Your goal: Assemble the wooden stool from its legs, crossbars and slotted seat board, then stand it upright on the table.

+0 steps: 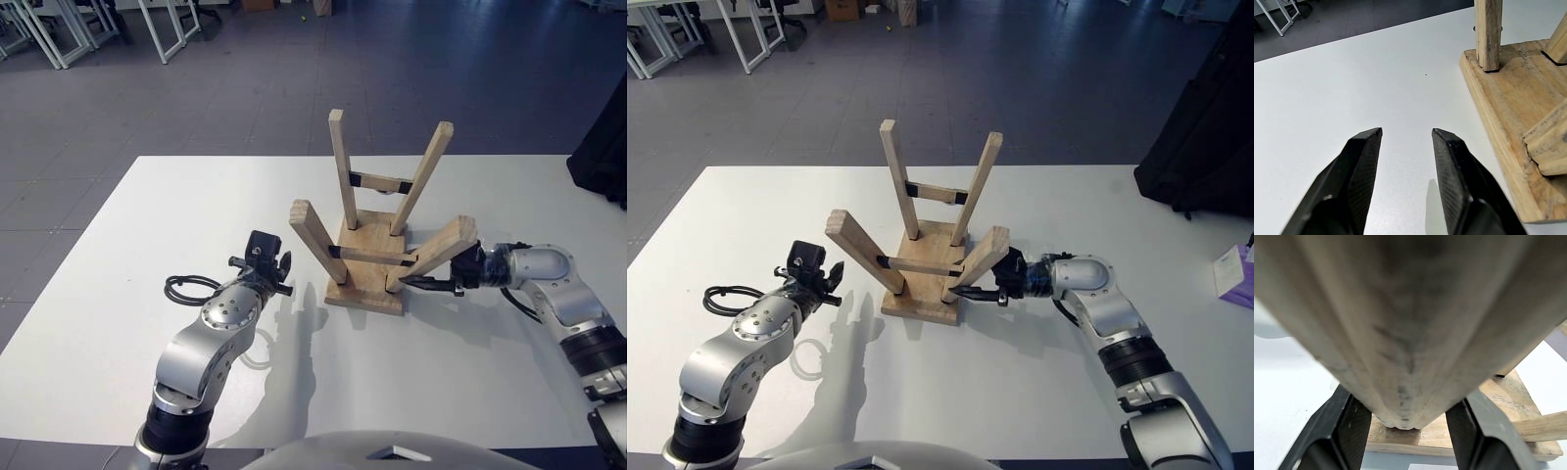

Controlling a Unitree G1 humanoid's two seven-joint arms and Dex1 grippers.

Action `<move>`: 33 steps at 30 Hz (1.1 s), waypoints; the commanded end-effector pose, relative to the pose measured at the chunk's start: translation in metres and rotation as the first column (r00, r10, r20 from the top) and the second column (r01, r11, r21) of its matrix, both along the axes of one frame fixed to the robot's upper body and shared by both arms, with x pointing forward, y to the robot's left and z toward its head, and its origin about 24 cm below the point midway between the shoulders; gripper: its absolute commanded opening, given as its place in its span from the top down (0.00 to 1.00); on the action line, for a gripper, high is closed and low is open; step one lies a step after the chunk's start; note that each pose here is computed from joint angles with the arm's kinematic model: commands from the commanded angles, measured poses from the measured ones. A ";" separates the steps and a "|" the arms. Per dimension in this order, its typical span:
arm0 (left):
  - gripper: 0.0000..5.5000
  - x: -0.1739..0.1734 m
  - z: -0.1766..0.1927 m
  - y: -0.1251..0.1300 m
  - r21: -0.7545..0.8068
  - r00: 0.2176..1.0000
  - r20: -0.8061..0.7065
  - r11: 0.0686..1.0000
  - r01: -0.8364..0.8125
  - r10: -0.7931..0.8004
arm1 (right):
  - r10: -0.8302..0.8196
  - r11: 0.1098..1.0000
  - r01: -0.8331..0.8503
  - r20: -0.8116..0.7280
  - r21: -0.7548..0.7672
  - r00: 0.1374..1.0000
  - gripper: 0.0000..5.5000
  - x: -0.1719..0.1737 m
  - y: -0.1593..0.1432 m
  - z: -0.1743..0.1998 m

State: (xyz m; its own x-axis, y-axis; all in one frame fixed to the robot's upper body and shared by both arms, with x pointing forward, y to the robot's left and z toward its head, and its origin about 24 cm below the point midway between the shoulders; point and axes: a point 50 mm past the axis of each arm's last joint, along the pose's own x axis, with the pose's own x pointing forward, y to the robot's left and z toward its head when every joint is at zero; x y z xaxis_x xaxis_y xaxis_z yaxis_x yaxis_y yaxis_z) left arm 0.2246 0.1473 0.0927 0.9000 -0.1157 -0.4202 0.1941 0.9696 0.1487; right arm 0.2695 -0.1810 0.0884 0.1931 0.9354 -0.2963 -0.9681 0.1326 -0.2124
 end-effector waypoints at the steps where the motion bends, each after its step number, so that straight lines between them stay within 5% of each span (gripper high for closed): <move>1: 0.66 0.003 0.001 -0.002 0.021 1.000 -0.001 1.000 0.002 -0.002 | 0.088 0.941 -0.143 -0.187 -0.306 0.978 0.63 -0.034 -0.003 -0.064; 10: 0.66 0.003 -0.001 -0.004 0.008 1.000 -0.010 1.000 0.010 -0.010 | 0.093 0.934 -0.146 -0.175 -0.326 0.980 0.63 -0.024 0.001 -0.059; 18: 0.66 -0.019 -0.013 0.081 0.067 0.919 0.011 0.917 -0.394 0.394 | 0.010 0.937 -0.090 -0.230 -0.338 0.973 0.63 -0.025 -0.007 -0.066; 20: 0.66 -0.016 -0.009 0.065 0.025 0.935 0.020 0.935 -0.354 0.353 | 0.000 0.937 -0.081 -0.233 -0.340 0.973 0.63 -0.024 -0.007 -0.068; 22: 0.66 -0.009 0.004 -0.001 -0.146 0.999 0.047 0.989 -0.019 0.026 | -0.003 0.936 -0.080 -0.235 -0.342 0.972 0.63 -0.023 -0.005 -0.068; 26: 0.66 -0.029 0.040 -0.099 -0.268 0.849 0.163 0.805 0.529 -0.503 | 0.000 0.933 -0.089 -0.247 -0.348 0.969 0.63 -0.019 -0.002 -0.066; 29: 0.66 -0.030 0.056 -0.121 -0.258 0.752 0.217 0.707 0.659 -0.622 | 0.016 0.932 -0.110 -0.262 -0.347 0.965 0.63 -0.015 0.002 -0.064; 33: 0.66 -0.029 0.052 -0.110 -0.246 0.763 0.184 0.722 0.647 -0.620 | 0.016 0.932 -0.109 -0.261 -0.345 0.965 0.63 -0.012 0.003 -0.064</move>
State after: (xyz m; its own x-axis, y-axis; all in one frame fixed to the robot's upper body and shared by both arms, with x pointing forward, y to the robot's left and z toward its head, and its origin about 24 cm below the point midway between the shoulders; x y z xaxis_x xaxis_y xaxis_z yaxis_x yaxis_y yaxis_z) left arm 0.2206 0.1045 0.1055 0.8639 -0.3000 -0.4046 0.3487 0.9359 0.0507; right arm 0.2850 -0.1826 0.0957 0.1846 0.9194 -0.3472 -0.9675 0.1078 -0.2289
